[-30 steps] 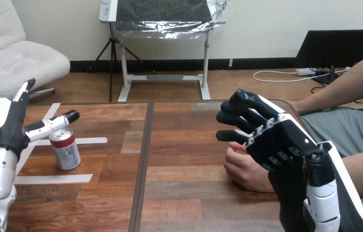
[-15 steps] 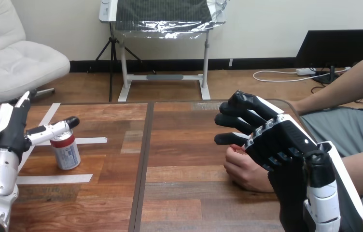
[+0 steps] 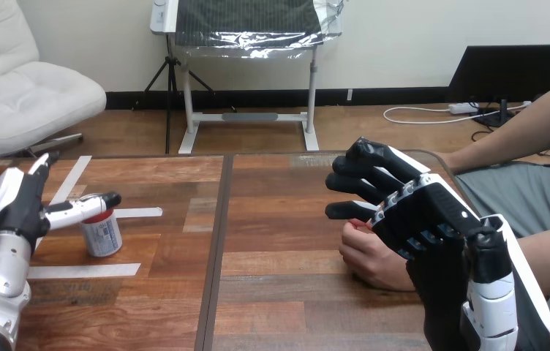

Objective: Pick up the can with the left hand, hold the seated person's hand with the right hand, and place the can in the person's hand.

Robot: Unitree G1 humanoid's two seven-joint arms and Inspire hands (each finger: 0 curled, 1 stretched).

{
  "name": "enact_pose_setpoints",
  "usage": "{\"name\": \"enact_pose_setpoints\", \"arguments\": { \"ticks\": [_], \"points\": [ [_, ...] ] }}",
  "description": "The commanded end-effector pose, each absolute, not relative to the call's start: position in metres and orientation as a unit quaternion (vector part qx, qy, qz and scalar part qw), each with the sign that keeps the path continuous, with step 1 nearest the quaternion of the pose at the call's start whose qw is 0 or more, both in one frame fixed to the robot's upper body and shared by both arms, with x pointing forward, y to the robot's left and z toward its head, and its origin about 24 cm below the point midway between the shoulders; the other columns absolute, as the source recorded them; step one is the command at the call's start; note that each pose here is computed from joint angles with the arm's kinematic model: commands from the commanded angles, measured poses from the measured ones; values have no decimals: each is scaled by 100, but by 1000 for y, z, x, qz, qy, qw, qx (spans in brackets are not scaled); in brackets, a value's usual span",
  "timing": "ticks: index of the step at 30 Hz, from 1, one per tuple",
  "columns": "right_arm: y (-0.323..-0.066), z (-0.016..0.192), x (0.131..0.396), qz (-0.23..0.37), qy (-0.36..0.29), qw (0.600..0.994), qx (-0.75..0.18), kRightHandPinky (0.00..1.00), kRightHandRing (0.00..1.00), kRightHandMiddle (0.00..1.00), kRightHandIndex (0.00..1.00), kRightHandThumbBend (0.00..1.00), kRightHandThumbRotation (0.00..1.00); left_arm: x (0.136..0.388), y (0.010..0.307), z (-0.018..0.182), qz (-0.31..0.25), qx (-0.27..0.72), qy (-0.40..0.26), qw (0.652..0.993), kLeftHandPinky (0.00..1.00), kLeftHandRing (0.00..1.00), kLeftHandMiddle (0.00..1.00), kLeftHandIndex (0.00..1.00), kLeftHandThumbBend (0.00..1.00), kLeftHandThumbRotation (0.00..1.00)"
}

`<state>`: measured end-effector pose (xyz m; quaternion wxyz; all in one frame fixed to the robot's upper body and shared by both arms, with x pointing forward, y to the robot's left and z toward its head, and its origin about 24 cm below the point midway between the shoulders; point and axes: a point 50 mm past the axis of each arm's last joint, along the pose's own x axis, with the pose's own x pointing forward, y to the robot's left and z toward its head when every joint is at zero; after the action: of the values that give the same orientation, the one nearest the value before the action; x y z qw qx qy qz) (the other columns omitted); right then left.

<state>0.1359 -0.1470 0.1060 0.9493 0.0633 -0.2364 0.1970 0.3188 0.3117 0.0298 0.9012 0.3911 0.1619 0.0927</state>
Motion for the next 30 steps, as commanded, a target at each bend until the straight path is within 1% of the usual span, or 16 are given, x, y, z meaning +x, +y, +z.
{"name": "enact_pose_setpoints", "arguments": {
  "ticks": [1,12,23,30],
  "points": [
    [-148,118,138,204,-273,938,59,72,81,82,82,64,97,338,306,54,98,393,130,905,79,92,94,92,87,42],
    [-149,120,138,207,-273,938,57,73,81,82,82,65,98,338,300,45,92,401,150,899,80,92,93,90,86,38],
    [-149,122,137,212,-273,936,62,74,81,81,81,66,96,339,295,40,82,418,166,889,74,87,89,88,87,37],
    [-150,123,137,214,-272,936,66,74,81,81,81,67,96,339,291,38,75,413,171,892,72,85,88,86,89,35]
  ]
}}
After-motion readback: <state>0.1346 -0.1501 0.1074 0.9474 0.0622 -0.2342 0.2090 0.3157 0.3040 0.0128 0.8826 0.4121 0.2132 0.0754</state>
